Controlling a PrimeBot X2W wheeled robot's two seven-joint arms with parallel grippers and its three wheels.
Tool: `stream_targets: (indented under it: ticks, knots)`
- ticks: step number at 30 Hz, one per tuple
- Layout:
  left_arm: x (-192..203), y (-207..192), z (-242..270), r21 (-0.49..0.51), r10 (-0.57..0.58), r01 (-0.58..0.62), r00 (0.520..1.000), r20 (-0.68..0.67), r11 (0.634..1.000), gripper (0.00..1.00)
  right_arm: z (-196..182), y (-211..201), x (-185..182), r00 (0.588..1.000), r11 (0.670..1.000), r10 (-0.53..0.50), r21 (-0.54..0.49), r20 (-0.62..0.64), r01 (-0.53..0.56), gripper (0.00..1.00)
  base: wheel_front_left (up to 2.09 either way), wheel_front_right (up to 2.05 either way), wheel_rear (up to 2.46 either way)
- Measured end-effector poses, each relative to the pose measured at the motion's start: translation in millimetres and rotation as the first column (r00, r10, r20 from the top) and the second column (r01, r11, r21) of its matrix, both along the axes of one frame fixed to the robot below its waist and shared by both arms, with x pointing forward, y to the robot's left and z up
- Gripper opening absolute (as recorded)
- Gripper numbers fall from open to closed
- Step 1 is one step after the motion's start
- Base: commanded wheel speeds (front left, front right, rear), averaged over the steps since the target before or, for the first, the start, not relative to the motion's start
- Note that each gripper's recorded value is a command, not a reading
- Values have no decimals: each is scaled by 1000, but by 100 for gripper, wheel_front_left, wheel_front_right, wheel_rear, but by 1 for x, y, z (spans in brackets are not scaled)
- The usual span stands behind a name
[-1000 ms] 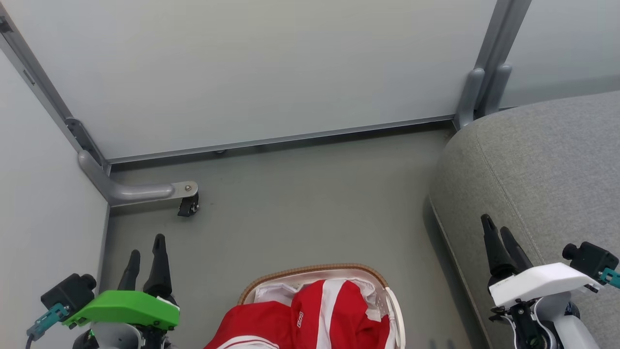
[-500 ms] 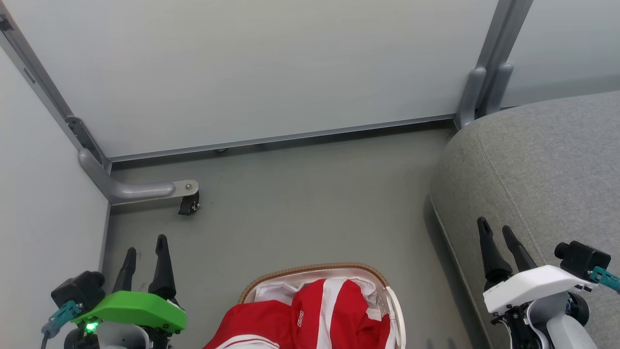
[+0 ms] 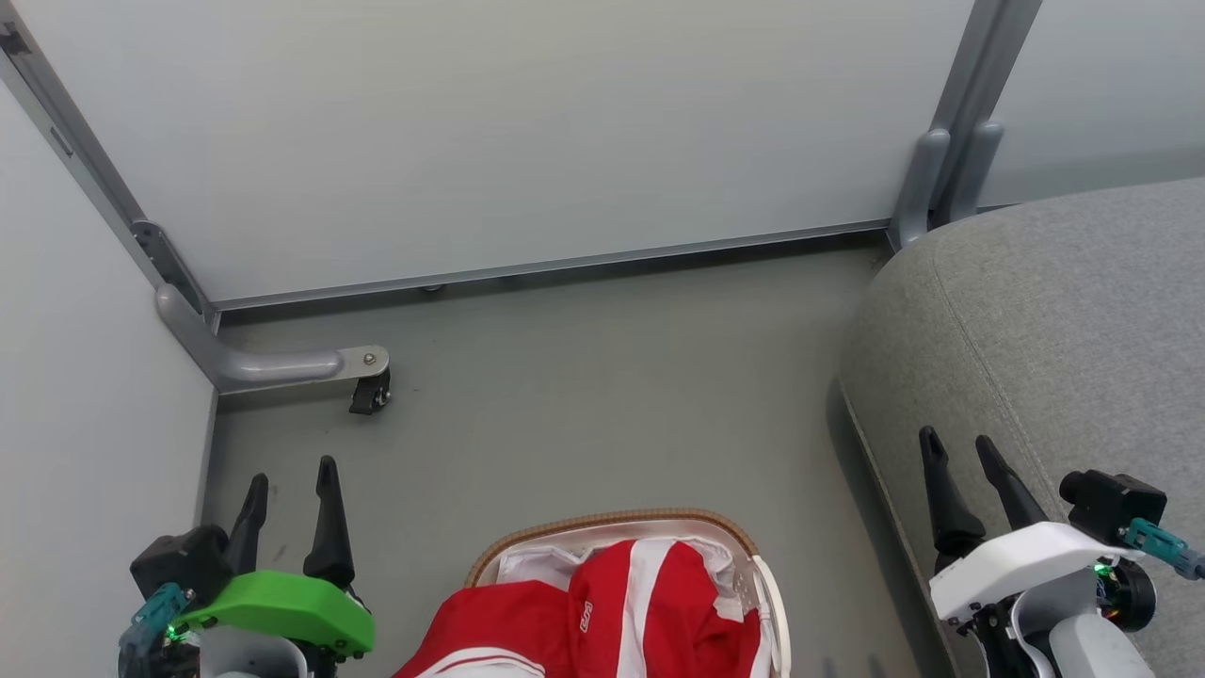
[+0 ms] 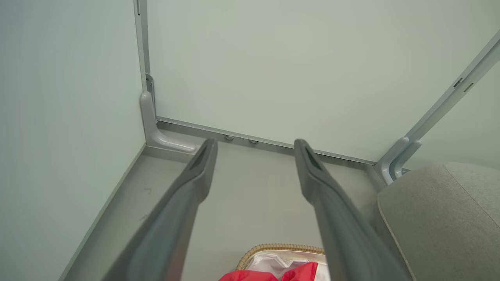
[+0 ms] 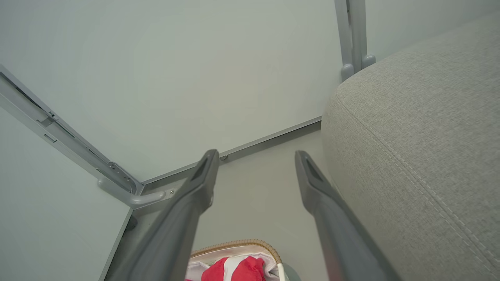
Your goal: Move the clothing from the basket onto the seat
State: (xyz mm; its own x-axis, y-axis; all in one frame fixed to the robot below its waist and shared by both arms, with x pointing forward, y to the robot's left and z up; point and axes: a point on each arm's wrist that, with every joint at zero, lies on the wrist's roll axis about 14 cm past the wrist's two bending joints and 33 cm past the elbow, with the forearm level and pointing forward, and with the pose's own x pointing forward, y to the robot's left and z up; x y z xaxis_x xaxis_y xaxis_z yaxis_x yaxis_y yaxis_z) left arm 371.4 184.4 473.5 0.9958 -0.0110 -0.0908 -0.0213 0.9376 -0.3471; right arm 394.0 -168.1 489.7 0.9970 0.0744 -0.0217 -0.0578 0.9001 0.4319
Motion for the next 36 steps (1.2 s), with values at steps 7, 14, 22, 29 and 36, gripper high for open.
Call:
stream_targets:
  ticks: [7, 14, 22, 29, 36]
  knots:
    - [-3, -2, -1, 68, -15, 14, 1000, 8, 998, 100, 0, 2, 0, 1000, 998, 10, -67, 12, -9, 100, 0, 0, 0]
    - [-3, -5, 1, 133, -37, 33, 999, 25, 991, 100, -1, 3, -1, 1000, 991, 18, -130, 19, -15, 100, 0, 0, 0]
    - [-6, -9, -2, 191, -65, 59, 998, 26, 980, 100, -2, 5, -3, 999, 980, 31, -199, 28, -25, 100, 0, 0, 0]
    - [-10, -15, -10, 232, -96, 90, 995, 11, 968, 100, -9, 7, -4, 999, 967, 46, -253, 15, -41, 100, 0, 0, 0]
    - [-9, -27, -26, 257, -148, 151, 988, -33, 955, 100, -16, 10, 0, 998, 949, 64, -309, 3, -60, 100, 0, 0, 0]
